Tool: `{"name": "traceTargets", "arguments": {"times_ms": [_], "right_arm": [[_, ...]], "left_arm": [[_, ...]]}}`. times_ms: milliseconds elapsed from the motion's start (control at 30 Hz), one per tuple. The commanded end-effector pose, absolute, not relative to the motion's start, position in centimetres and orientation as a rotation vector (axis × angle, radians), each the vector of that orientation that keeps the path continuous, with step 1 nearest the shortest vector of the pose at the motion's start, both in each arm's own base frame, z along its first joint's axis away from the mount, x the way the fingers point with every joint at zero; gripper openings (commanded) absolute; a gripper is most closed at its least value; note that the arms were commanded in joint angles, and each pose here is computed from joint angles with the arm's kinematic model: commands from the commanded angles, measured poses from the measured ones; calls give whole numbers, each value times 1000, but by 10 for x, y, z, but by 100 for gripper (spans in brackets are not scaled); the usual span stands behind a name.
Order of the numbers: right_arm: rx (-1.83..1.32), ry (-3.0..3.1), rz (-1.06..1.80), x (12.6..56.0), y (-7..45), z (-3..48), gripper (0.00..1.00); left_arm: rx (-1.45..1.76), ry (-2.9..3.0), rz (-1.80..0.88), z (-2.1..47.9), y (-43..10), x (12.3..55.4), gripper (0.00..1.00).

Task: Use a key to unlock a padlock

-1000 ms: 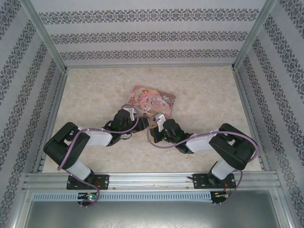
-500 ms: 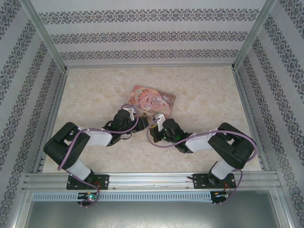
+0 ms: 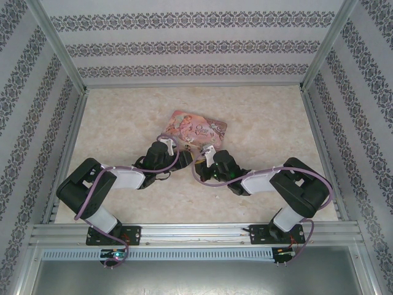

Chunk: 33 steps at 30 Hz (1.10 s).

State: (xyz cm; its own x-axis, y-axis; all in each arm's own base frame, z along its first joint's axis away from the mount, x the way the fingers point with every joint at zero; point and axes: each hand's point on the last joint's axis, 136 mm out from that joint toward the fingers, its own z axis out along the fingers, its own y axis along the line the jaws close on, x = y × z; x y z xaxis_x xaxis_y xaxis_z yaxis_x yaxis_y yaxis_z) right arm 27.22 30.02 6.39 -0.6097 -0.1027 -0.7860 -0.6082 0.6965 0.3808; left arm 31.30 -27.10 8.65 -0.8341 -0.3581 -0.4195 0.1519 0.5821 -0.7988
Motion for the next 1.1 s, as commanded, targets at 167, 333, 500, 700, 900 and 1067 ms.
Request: {"name": "traceTargets", "arguments": {"times_ms": [167, 333, 500, 700, 900, 1067], "right_arm": [[-534, 1965, 972, 284, 323, 117, 0], [-525, 2003, 946, 278, 317, 106, 0], [-526, 2065, 916, 269, 308, 91, 0], [-521, 2107, 896, 261, 303, 80, 0], [-510, 2111, 909, 260, 304, 81, 0], [-497, 2099, 915, 263, 307, 89, 0]], "left_arm": [[-93, 2258, -1314, 93, -285, 299, 29], [-98, 2245, -1318, 96, -286, 302, 29], [-108, 2242, -1304, 96, -284, 304, 29], [-114, 2234, -1298, 98, -284, 305, 29], [-114, 2236, -1295, 97, -283, 305, 29], [-117, 2239, -1296, 95, -283, 304, 29]]}}
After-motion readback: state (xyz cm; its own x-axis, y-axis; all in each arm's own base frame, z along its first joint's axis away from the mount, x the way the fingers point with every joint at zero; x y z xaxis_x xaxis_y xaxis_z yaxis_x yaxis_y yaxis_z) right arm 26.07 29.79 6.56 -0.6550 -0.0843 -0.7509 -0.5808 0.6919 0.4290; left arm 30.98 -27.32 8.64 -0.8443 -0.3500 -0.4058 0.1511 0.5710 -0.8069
